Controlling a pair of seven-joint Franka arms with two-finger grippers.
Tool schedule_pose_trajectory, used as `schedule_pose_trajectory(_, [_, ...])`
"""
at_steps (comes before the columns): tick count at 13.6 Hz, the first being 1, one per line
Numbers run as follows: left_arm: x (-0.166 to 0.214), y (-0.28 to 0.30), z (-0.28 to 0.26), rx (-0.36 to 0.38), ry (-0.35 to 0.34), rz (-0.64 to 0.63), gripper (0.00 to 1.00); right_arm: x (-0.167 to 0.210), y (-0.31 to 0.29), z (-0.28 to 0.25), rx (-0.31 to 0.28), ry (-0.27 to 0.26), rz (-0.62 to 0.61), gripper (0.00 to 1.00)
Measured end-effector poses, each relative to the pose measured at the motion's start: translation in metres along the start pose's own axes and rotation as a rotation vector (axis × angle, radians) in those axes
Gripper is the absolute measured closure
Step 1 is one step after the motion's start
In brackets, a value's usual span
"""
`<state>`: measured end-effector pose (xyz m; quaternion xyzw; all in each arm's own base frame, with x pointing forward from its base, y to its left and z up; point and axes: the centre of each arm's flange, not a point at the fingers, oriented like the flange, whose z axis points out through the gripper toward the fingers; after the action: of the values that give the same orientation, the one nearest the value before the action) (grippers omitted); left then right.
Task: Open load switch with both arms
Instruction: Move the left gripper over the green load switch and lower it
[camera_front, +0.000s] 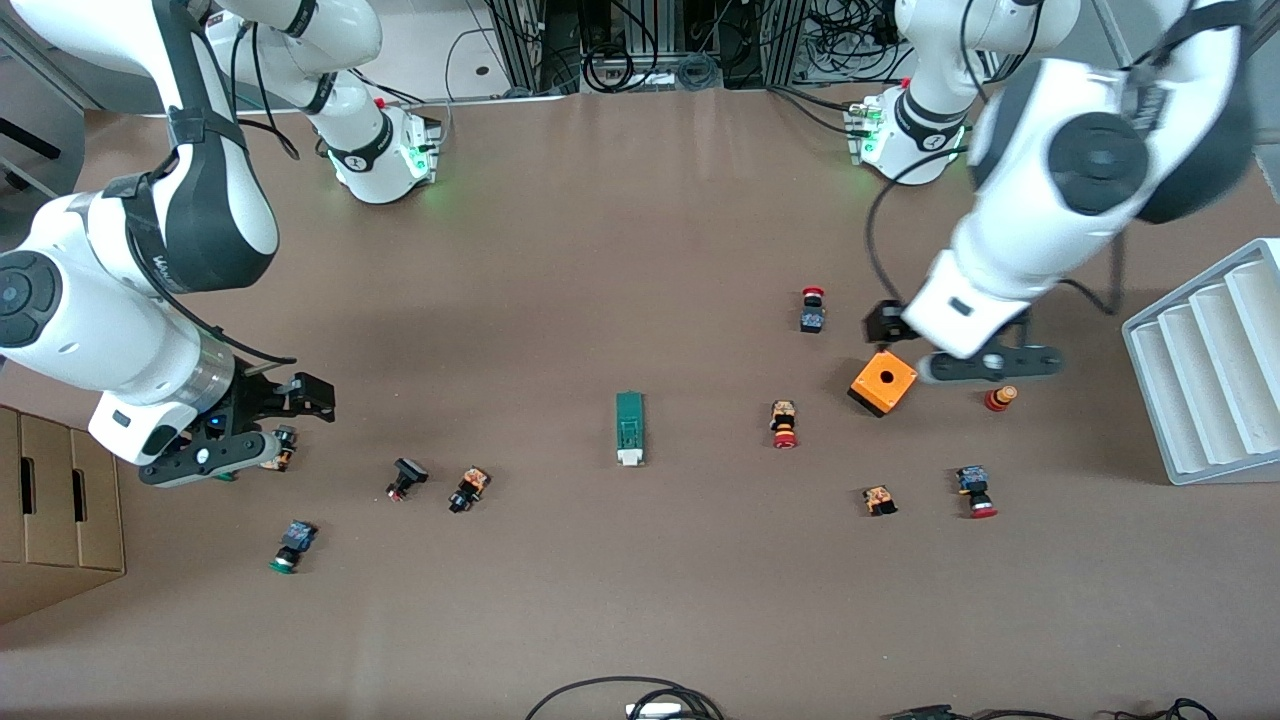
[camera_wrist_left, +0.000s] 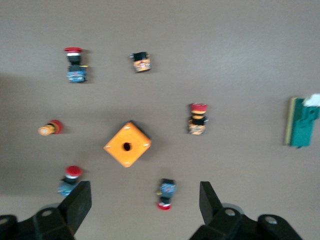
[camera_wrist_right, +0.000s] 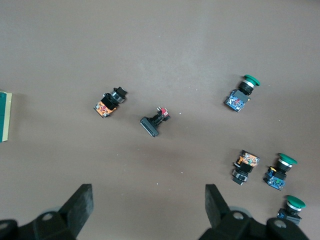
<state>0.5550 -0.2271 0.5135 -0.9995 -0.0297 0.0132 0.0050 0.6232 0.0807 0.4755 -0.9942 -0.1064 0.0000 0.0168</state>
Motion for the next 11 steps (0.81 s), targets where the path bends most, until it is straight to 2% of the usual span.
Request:
schedule_pose_trajectory(4, [-0.014,0.08,0.018,-0.071,0.095,-0.058,0.05,0.003,0.005,0.011,0.0,-0.013,-0.018,0.0])
schedule_pose_trajectory(8, [-0.018,0.148,0.063,-0.192,0.236,-0.009,0.05,0.005,0.007,0.02,0.0,-0.024,-0.043,0.0])
schedule_pose_trajectory(11, [-0.036,0.191,0.109,-0.172,0.295,0.031,0.07,0.007,0.006,0.021,-0.002,-0.011,-0.048,0.0])
